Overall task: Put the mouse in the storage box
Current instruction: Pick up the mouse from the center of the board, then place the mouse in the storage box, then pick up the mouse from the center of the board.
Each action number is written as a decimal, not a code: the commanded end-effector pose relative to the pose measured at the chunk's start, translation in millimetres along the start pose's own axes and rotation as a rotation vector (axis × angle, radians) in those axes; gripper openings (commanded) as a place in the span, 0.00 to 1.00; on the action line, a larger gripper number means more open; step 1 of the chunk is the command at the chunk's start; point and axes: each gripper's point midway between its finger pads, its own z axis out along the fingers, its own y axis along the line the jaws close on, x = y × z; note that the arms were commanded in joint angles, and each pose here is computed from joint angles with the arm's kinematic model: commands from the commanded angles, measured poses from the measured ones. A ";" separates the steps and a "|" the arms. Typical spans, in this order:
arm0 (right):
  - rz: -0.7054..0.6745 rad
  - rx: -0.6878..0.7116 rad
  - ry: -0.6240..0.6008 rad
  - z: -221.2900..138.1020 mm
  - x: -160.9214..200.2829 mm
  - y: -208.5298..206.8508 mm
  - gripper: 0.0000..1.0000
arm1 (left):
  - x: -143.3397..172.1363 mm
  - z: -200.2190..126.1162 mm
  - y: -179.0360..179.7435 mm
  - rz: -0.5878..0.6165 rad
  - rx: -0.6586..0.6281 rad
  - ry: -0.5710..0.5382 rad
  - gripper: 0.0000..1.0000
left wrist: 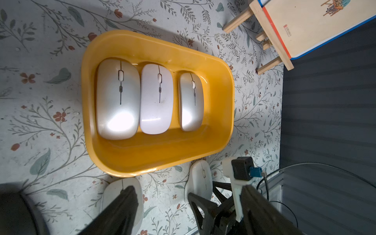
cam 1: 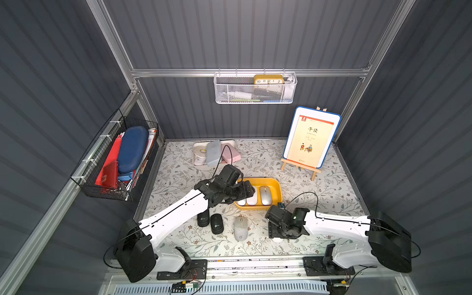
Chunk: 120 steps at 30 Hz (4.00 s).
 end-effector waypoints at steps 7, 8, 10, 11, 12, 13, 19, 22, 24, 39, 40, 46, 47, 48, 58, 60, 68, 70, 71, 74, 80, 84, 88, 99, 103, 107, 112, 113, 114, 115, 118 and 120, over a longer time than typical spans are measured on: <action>0.001 0.011 -0.009 -2.2 1.4 -3.3 0.55 | 10.7 14.5 6.0 0.006 0.041 0.031 0.83; 0.003 0.006 -0.017 -4.2 0.8 -3.3 0.55 | 13.3 15.7 7.7 -0.001 0.044 0.035 0.83; -0.001 -0.021 -0.039 -11.0 -0.7 -0.8 0.55 | 15.8 16.9 10.5 -0.007 0.047 0.037 0.83; -0.006 -0.035 -0.046 -14.7 -1.2 1.2 0.55 | 15.9 16.9 10.6 -0.007 0.046 0.036 0.83; -0.011 -0.048 -0.055 -19.7 -1.9 3.3 0.55 | 16.0 17.2 10.5 -0.007 0.044 0.038 0.83; -0.016 -0.054 -0.067 -25.9 -2.8 4.6 0.55 | 15.2 17.1 9.6 -0.005 0.044 0.038 0.83; -0.036 -0.076 -0.119 -64.4 0.0 8.2 0.55 | 7.4 13.9 2.4 0.010 0.046 0.023 0.83; -0.068 -0.086 -0.218 -95.1 -18.0 8.5 0.56 | 2.2 11.9 -4.8 0.017 0.052 0.022 0.83; -0.096 -0.096 -0.307 -118.8 -36.5 11.1 0.57 | -3.1 11.7 -6.1 0.035 0.019 0.029 0.82; -0.211 0.018 -0.283 -94.4 -170.9 37.7 0.58 | -56.6 43.6 -22.3 0.084 0.095 0.015 0.83; -0.210 0.027 -0.266 -88.1 -173.8 37.8 0.58 | -60.2 46.2 -14.8 0.054 0.100 0.019 0.82; -0.177 0.043 -0.185 -45.3 -187.3 30.9 0.58 | -69.1 47.7 9.6 0.000 0.120 0.012 0.79; -0.170 0.044 -0.176 -40.4 -189.3 29.4 0.58 | -68.3 49.3 10.5 0.001 0.119 0.020 0.79; -0.163 0.043 -0.168 -35.4 -190.7 28.4 0.58 | -67.0 51.3 9.2 0.008 0.125 0.035 0.79; -0.143 0.034 -0.090 -9.2 -200.8 26.7 0.58 | -68.1 51.2 6.7 0.041 0.130 0.038 0.79; -0.131 0.062 -0.063 -5.4 -198.8 22.9 0.58 | -69.7 48.3 5.0 0.044 0.132 0.030 0.79; -0.098 0.116 -0.038 -0.7 -199.2 15.7 0.59 | -66.8 43.5 5.7 0.045 0.135 0.023 0.80; -0.097 0.109 -0.030 2.9 -197.5 16.3 0.61 | -67.4 41.7 5.9 0.048 0.135 0.013 0.80; -0.096 0.111 -0.028 4.0 -196.8 16.1 0.62 | -68.6 40.6 7.6 0.044 0.126 0.000 0.80; -0.088 0.123 -0.039 3.3 -198.6 13.8 0.63 | -67.9 37.3 7.7 0.046 0.134 -0.015 0.80; -0.091 0.158 -0.108 -17.0 -206.2 8.0 0.69 | -69.7 37.2 6.9 0.047 0.136 -0.023 0.80; -0.094 0.171 -0.143 -24.0 -207.8 7.1 0.71 | -70.4 37.4 3.1 0.050 0.155 -0.021 0.80; -0.096 0.176 -0.152 -29.7 -205.6 8.8 0.71 | -70.4 39.1 1.2 0.052 0.161 -0.014 0.80; -0.218 -0.018 -0.237 -89.8 -127.9 90.0 0.70 | -75.4 -21.4 33.5 -0.043 -0.001 -0.104 0.81; -0.197 -0.185 -0.166 -87.8 -73.5 128.8 0.73 | -49.5 -40.9 64.1 -0.136 -0.012 -0.062 0.81; -0.166 -0.224 -0.136 -74.2 -44.3 144.4 0.77 | -3.5 -42.8 78.1 -0.219 0.023 -0.013 0.77; -0.132 -0.238 -0.106 -49.7 -33.6 158.2 0.81 | 59.8 -48.0 91.2 -0.319 -0.027 0.036 0.71; -0.132 -0.227 -0.093 -43.2 -30.9 160.4 0.81 | 72.1 -50.4 93.0 -0.333 -0.050 0.051 0.70; -0.135 -0.221 -0.085 -37.9 -29.2 162.8 0.82 | 79.6 -54.2 95.1 -0.347 -0.063 0.051 0.70; -0.130 -0.211 -0.077 -32.1 -27.5 164.1 0.82 | 84.7 -60.4 98.8 -0.371 -0.080 0.040 0.70; -0.139 -0.208 -0.055 -17.0 -22.7 172.0 0.83 | 82.8 -86.9 110.5 -0.423 -0.120 -0.045 0.70; -0.130 -0.181 -0.042 -9.7 -20.0 171.2 0.83 | 78.9 -100.3 107.7 -0.426 -0.106 -0.081 0.70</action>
